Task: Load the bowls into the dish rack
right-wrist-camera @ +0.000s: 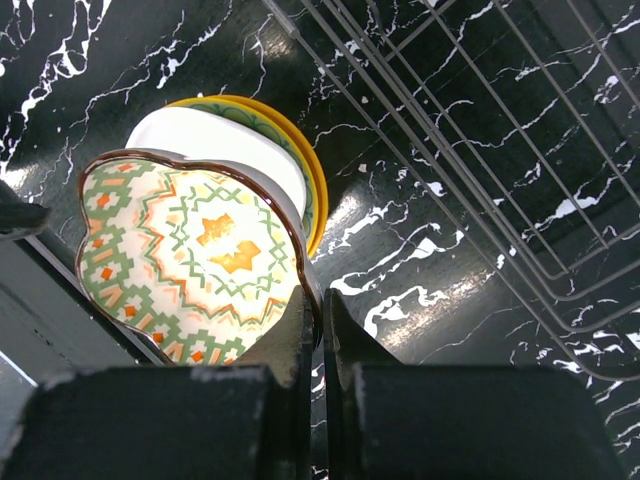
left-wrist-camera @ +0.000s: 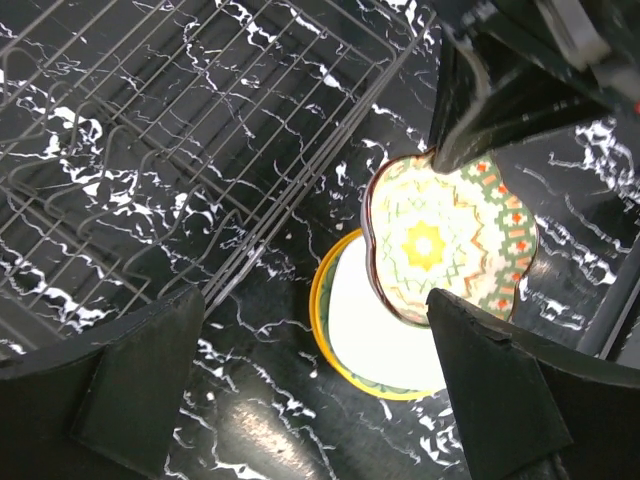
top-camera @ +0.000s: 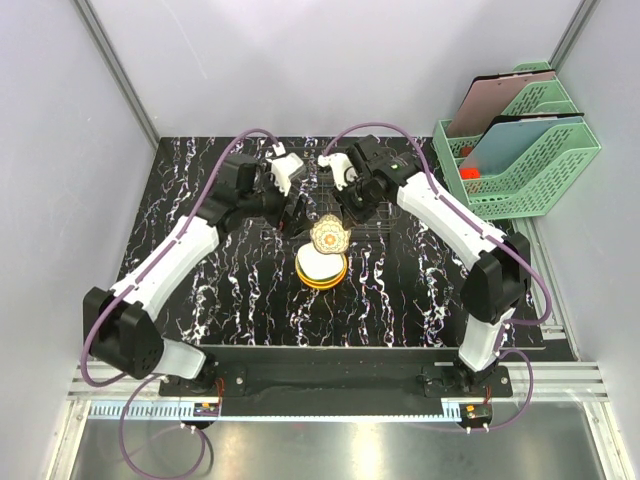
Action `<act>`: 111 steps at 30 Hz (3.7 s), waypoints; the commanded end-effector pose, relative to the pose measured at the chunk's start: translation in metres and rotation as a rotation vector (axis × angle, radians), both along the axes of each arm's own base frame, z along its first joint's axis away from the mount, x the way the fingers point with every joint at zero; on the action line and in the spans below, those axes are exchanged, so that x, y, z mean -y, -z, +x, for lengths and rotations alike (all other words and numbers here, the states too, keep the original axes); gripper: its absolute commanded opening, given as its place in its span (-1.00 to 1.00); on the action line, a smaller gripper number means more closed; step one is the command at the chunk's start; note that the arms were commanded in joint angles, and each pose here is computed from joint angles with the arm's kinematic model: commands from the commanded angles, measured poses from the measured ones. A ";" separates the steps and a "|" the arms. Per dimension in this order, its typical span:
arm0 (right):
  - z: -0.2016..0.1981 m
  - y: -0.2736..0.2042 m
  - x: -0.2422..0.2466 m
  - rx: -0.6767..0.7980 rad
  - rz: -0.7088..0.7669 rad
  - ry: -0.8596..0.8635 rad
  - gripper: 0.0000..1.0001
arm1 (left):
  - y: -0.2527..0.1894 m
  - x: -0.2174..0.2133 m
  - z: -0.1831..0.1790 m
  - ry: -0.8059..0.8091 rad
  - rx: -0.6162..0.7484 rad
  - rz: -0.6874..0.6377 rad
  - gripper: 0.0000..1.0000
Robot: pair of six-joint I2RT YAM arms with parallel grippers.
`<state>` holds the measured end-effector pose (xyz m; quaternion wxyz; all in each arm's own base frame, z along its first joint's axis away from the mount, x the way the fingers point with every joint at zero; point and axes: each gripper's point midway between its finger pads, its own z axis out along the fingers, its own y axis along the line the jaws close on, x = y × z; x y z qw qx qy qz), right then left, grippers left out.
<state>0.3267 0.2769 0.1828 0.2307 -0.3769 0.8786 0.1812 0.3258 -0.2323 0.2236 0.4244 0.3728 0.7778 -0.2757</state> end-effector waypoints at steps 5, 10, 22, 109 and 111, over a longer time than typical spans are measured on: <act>0.017 -0.050 -0.001 0.155 0.039 0.033 -1.00 | -0.012 0.018 0.012 -0.061 -0.041 -0.039 0.97; 0.022 -0.059 0.002 0.190 0.040 0.064 -1.00 | -0.004 0.024 0.011 -0.066 -0.097 -0.054 0.70; 0.031 -0.075 0.008 0.248 0.047 0.135 -1.00 | 0.008 0.035 0.023 -0.072 -0.159 -0.061 0.28; -0.034 -0.095 -0.027 -0.565 0.742 -0.166 0.75 | -0.052 0.049 -0.010 0.244 -0.042 -0.181 -1.00; -0.034 -0.092 -0.028 -0.566 0.737 -0.159 0.72 | -0.053 0.049 -0.012 0.243 -0.027 -0.169 -1.00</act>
